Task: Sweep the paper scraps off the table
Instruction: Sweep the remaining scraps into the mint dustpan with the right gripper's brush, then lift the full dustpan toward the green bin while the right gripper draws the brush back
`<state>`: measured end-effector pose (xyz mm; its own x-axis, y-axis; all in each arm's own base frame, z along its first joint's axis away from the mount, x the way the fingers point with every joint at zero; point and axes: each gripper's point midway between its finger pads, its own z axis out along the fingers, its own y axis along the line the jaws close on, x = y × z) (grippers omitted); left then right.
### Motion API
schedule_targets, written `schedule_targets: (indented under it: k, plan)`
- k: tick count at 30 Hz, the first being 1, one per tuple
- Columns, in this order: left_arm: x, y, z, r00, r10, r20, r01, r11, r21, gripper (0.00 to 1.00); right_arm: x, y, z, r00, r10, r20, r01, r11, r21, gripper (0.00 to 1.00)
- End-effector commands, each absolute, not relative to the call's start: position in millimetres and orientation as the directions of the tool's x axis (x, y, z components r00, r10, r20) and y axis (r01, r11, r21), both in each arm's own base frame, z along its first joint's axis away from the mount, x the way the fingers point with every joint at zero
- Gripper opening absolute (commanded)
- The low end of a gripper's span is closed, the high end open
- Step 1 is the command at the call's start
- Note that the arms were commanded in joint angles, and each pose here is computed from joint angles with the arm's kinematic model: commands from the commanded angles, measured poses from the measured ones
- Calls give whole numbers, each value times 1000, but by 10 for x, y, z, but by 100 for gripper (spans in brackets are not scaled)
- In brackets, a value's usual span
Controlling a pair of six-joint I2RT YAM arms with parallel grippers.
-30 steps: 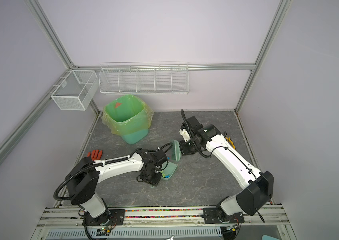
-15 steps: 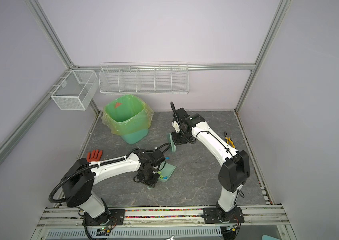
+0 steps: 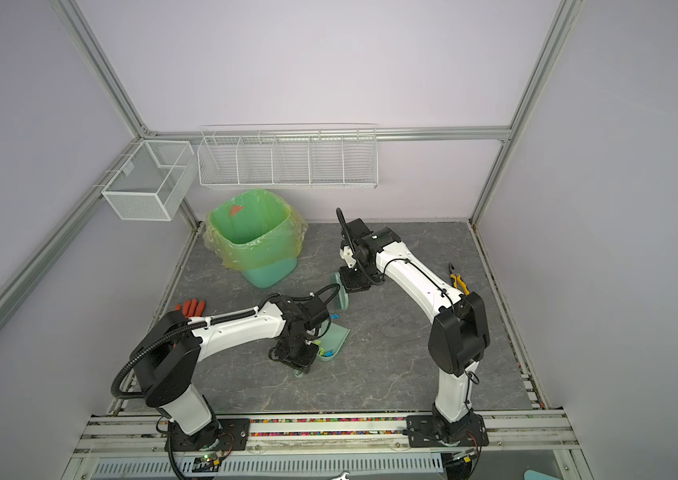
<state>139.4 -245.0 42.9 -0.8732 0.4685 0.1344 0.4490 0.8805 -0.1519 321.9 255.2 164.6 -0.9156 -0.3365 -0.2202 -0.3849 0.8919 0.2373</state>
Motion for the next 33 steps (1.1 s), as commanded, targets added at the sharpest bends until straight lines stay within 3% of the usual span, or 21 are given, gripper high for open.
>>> schedule_targets:
  k: [1,6,11,15,23,33]
  plan:
    - [1454,-2446,424,-866,479,142,460,875,-148,0,2989,2595,1638,-907,-376,-193,-416,871,259,7]
    - [1454,-2441,395,-863,479,160,459,876,-147,0,2676,2599,1744,-918,-355,-175,-395,850,349,7]
    - [1450,-2414,377,-861,482,166,463,875,-138,0,2418,2596,1955,-928,-302,-219,-371,808,457,7]
    - [1490,-2443,395,-864,480,152,462,876,-139,0,2348,2515,2039,-927,-277,-252,-367,809,459,7]
    - [1541,-2480,469,-870,480,114,464,874,-144,0,2455,2278,2011,-928,-237,-287,-335,868,366,7]
    - [1705,-2590,789,-884,467,2,461,874,-155,0,2958,1765,2258,-928,-53,-368,-195,912,360,7]
